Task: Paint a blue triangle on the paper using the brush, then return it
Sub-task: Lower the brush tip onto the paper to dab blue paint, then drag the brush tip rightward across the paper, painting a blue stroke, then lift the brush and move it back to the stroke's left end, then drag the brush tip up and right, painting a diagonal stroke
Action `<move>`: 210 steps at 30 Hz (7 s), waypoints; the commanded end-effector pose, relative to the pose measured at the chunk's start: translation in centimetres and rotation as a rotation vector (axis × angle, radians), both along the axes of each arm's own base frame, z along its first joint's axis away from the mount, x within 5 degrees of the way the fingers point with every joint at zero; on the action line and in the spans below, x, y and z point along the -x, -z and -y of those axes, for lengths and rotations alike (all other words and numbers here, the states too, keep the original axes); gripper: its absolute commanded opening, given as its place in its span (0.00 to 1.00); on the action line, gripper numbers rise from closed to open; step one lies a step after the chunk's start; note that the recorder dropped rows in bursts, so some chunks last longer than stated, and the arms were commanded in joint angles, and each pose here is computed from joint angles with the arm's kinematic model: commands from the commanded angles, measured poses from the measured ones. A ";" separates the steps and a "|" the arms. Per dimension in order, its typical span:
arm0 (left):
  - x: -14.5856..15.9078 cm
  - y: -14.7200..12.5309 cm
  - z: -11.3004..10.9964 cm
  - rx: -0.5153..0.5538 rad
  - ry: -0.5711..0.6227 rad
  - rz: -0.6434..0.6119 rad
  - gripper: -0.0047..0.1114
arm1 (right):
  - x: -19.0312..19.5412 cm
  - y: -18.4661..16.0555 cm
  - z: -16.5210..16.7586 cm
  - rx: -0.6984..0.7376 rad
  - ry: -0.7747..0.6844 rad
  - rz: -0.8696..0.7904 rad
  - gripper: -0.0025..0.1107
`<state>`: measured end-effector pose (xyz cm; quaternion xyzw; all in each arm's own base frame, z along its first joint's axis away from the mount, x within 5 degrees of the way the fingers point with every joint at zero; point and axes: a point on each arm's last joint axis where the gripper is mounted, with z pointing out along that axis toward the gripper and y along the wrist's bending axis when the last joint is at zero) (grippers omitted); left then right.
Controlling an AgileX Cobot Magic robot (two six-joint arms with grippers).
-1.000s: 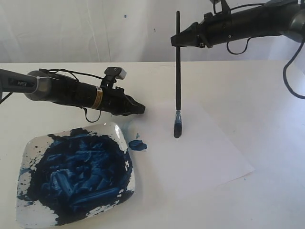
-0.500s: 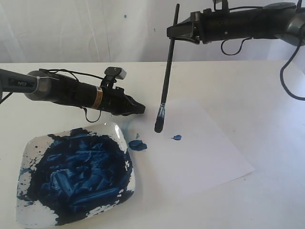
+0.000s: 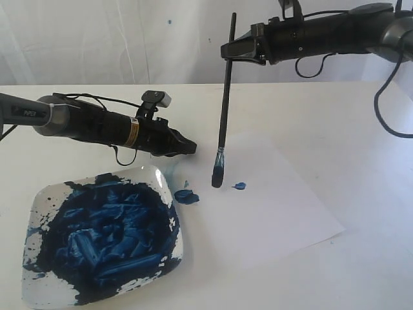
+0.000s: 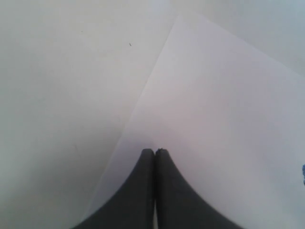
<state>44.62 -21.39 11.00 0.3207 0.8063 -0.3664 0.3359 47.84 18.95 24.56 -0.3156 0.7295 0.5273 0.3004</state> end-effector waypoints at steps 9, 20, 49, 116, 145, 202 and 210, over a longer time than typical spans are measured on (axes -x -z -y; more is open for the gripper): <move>0.0 -0.2 0.1 -0.006 0.002 0.009 0.04 | 0.8 -0.5 -1.9 -0.031 -0.052 0.045 0.02; 0.0 -0.2 0.1 -0.006 0.002 0.009 0.04 | 0.1 0.0 -1.7 0.028 0.019 0.079 0.02; 0.0 -0.2 0.1 -0.006 0.002 0.009 0.04 | -0.1 1.1 0.3 0.158 0.003 0.073 0.02; 0.0 -0.2 0.1 -0.006 0.002 0.009 0.04 | -1.1 -2.2 12.1 0.371 0.192 0.072 0.02; 0.0 -0.2 0.1 -0.006 0.002 0.009 0.04 | 0.5 -5.7 6.3 0.134 0.115 0.091 0.02; 0.0 -0.2 0.1 -0.006 0.002 0.009 0.04 | 0.7 -2.0 2.0 0.281 0.070 0.025 0.02; 0.0 -0.2 0.1 -0.006 0.002 0.009 0.04 | 0.4 -2.1 2.0 0.283 0.095 0.072 0.02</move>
